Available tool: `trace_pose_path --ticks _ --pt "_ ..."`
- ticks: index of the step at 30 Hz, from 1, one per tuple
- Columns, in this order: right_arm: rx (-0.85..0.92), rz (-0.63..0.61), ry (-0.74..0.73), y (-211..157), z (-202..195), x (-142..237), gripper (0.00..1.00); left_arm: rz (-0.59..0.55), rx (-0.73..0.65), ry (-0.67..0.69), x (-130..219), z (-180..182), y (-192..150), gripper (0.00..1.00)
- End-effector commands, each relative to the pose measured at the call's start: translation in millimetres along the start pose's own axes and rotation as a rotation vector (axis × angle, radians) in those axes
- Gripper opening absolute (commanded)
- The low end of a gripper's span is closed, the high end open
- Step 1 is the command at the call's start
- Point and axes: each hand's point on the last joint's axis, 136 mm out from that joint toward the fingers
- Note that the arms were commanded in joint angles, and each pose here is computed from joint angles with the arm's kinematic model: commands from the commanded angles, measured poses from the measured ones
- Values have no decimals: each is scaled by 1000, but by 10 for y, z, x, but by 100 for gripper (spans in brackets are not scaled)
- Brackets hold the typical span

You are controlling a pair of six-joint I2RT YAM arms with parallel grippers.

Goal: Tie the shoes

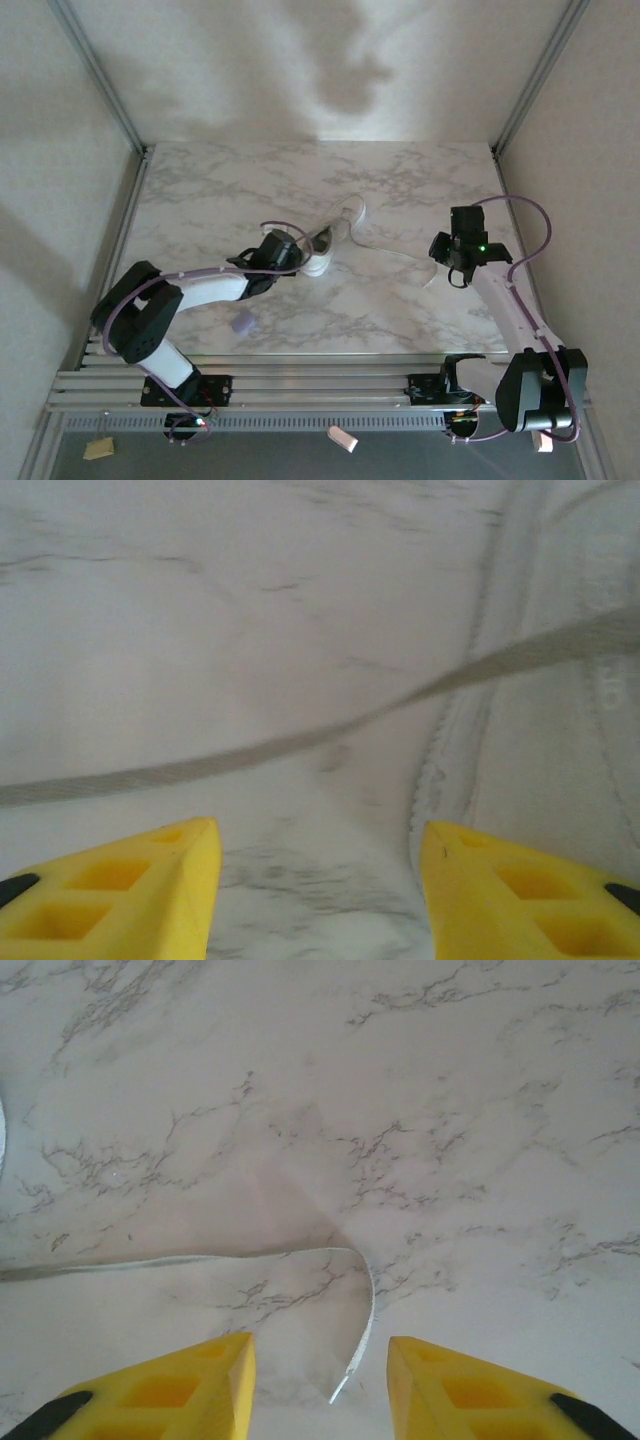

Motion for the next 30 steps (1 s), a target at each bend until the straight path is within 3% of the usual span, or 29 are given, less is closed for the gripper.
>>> trace_pose_path --ticks 1,7,13,16,22,26,30 --pt "13 -11 -9 13 -7 55 40 4 -20 -162 33 -593 -72 54" --pt "9 0 5 -30 12 17 38 -8 -27 -106 82 -545 -134 54" --pt "69 8 77 -43 165 40 38 -117 -102 43 306 -180 316 56" --pt "112 42 172 -87 367 81 39 -77 -174 -65 247 -172 474 59" --pt "129 29 263 -61 556 332 40 79 -428 -430 112 -331 339 68" --pt "129 37 288 -61 599 434 40 194 -533 -430 -159 -330 210 68" --pt "123 31 284 -61 576 482 40 210 -597 -317 -429 -180 225 68"
Point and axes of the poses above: each hand's point on the last joint's axis, 136 mm out from that joint toward the fingers, its own x axis back along the fingers, its own z axis along the line the jaws close on, y = z × x, and after that the axes turned 3 degrees about x, right-handed
